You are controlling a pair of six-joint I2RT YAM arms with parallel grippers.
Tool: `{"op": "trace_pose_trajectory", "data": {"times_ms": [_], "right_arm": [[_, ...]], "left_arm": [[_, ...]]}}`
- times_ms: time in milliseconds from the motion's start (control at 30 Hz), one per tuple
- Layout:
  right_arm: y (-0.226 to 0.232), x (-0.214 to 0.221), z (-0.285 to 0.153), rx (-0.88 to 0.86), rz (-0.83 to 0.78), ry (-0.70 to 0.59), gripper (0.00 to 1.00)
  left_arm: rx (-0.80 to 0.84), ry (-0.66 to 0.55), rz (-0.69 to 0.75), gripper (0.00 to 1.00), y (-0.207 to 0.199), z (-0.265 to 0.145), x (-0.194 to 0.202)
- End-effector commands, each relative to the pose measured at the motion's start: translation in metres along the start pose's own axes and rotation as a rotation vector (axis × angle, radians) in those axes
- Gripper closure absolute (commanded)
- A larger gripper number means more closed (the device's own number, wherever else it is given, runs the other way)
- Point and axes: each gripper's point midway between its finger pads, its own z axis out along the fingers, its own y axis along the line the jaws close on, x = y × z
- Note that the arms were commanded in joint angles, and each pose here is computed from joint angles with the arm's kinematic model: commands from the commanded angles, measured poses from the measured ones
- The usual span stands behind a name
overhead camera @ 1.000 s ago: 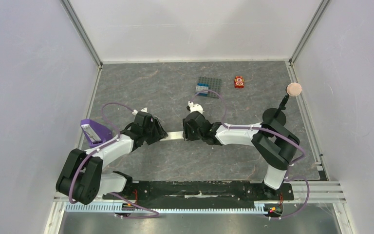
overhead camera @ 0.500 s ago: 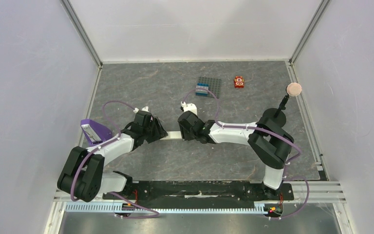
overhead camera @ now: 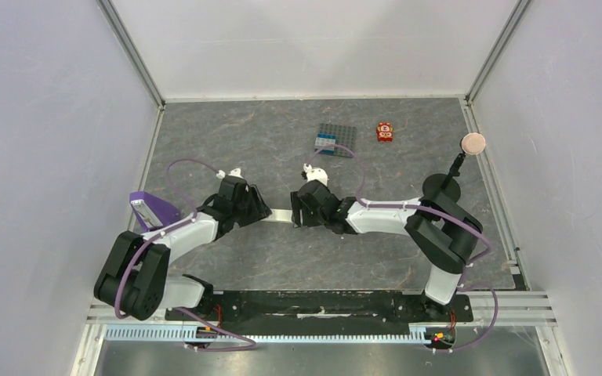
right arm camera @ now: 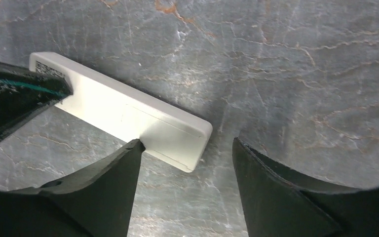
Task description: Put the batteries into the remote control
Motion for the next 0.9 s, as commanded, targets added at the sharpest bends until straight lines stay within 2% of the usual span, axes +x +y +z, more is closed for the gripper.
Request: {"op": "trace_pose_trajectory", "data": {"times_ms": [0,100,267,500,600,867], "right_arm": [[-0.021,0.003,-0.015,0.041,-0.141,-0.005,0.25],[-0.016,-0.010,-0.023,-0.008,-0.263,-0.028,0.19],[-0.001,-0.014,-0.025,-0.122,-0.511,-0.020,0.17],[0.005,-0.016,-0.014,-0.191,-0.783,-0.016,0.16],[0.006,-0.015,-0.002,-0.214,-0.861,0.003,0.16],[-0.004,-0.005,0.019,-0.338,-0.886,0.161,0.21]], "left_arm": [[0.094,-0.042,0.051,0.43,-0.045,-0.010,-0.025],[0.028,-0.132,0.065,0.36,-0.045,-0.025,-0.053],[-0.055,-0.225,0.069,0.24,-0.040,-0.050,-0.080],[-0.077,-0.270,0.048,0.21,-0.038,-0.076,-0.089],[-0.069,-0.291,0.032,0.21,-0.039,-0.087,-0.091],[-0.018,-0.303,0.016,0.21,-0.042,-0.106,-0.086]]}}
